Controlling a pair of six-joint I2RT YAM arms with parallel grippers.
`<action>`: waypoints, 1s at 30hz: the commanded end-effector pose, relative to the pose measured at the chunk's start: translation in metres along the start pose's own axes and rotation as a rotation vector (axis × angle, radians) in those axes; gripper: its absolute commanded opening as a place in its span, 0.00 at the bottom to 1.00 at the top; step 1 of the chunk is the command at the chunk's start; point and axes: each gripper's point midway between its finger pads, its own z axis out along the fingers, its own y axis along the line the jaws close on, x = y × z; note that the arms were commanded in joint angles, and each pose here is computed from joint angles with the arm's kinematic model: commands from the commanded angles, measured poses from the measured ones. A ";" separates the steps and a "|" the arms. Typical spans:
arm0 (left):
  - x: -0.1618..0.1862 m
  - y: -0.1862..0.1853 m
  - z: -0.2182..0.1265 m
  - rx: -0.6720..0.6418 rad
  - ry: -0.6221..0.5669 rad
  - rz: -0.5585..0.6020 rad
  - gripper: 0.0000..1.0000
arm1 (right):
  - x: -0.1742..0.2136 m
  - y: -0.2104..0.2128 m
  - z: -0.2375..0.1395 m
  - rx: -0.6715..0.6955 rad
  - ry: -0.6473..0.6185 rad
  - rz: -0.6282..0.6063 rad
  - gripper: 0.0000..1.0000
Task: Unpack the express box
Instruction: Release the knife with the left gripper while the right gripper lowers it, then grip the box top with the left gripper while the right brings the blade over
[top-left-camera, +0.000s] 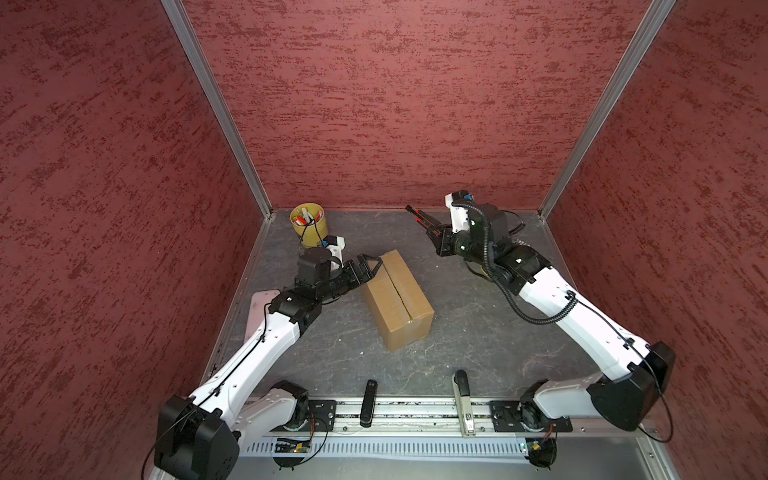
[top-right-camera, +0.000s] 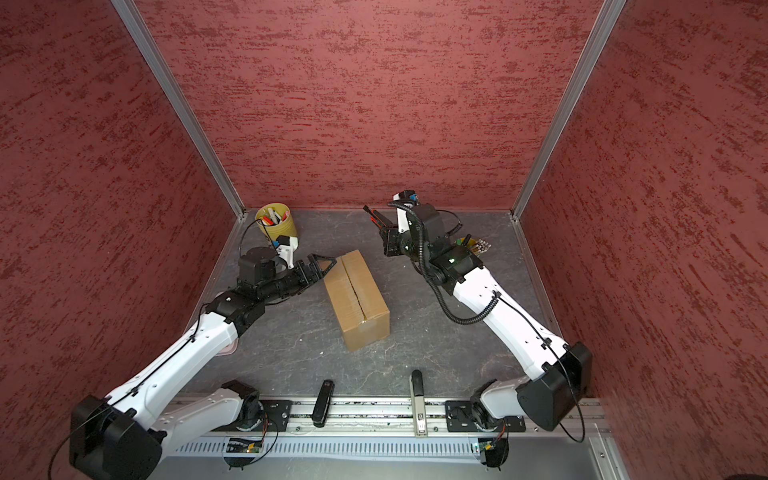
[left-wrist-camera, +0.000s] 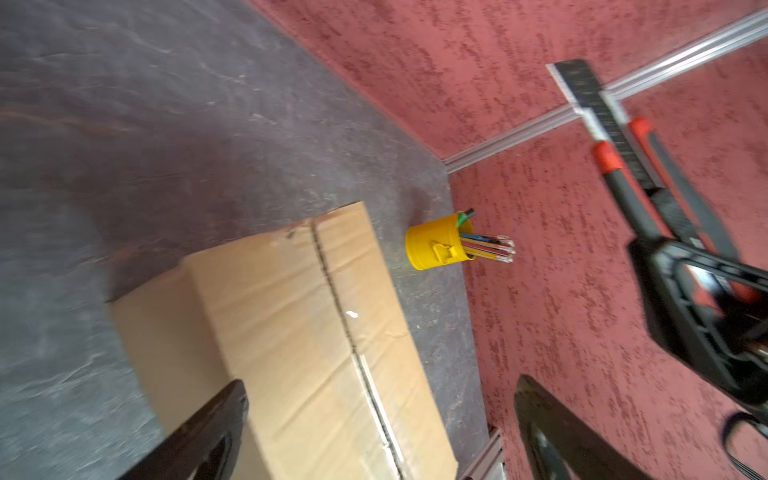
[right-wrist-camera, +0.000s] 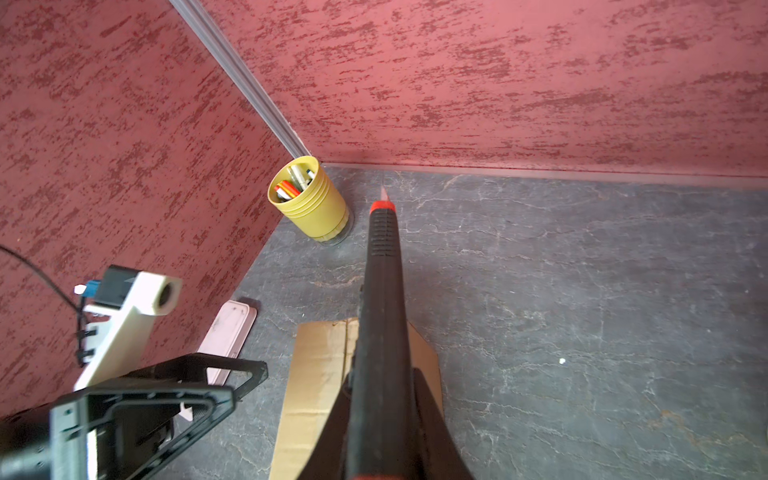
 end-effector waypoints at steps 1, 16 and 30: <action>0.005 0.026 -0.011 -0.136 0.017 0.051 1.00 | 0.003 0.001 -0.004 0.074 0.030 -0.060 0.00; 0.010 0.051 0.013 -0.171 0.023 0.020 1.00 | 0.035 0.024 0.002 0.095 0.098 -0.108 0.00; 0.000 0.056 0.041 -0.144 -0.008 -0.024 1.00 | 0.058 0.029 0.011 0.110 0.164 -0.130 0.00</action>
